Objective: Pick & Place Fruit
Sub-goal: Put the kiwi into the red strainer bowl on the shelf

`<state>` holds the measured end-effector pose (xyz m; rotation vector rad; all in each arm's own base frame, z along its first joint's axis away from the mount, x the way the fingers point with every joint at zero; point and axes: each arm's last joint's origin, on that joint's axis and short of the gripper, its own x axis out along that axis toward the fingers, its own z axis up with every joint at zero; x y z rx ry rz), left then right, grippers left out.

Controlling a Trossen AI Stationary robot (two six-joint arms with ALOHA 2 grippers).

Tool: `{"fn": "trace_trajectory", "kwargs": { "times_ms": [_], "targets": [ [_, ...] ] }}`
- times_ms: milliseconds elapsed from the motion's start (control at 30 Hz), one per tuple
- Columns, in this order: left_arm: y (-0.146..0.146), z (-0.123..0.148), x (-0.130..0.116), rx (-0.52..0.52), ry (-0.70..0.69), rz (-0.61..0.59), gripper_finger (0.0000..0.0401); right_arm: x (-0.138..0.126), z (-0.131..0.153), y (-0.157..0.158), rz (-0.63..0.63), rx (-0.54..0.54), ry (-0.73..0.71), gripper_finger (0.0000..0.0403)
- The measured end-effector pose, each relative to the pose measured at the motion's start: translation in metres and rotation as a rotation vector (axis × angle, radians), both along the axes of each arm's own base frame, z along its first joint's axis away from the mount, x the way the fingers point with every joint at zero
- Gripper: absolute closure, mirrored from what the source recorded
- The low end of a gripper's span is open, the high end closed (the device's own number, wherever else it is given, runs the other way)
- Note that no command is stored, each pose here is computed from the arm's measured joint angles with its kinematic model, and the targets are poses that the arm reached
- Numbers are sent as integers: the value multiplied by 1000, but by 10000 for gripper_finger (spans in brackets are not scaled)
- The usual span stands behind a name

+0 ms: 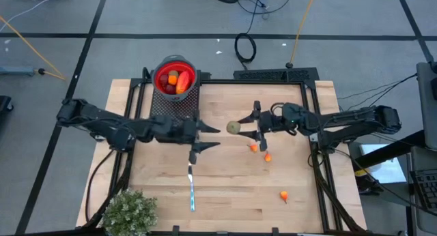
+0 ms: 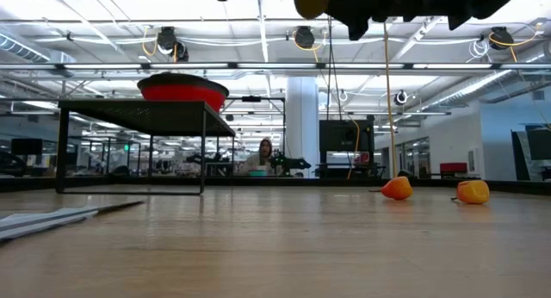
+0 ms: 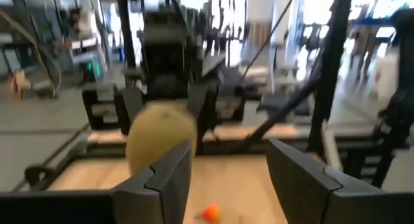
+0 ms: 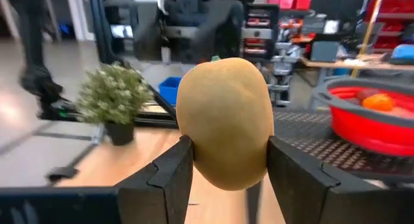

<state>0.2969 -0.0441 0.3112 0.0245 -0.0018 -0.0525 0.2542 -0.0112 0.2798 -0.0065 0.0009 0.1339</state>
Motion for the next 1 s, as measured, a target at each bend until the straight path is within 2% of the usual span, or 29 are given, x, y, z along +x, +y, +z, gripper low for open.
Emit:
{"fn": "trace_trajectory", "kwargs": {
  "times_ms": [100,467,1000],
  "targets": [
    [3,-4,9,14,95,9,190,-1,4,-2,14,45,-29,229],
    [19,-13,23,-32,151,15,154,-3,11,0,64,115,-73,229],
    [36,-11,34,-51,46,-20,119,-1,4,0,58,149,-9,229]
  ]
}}
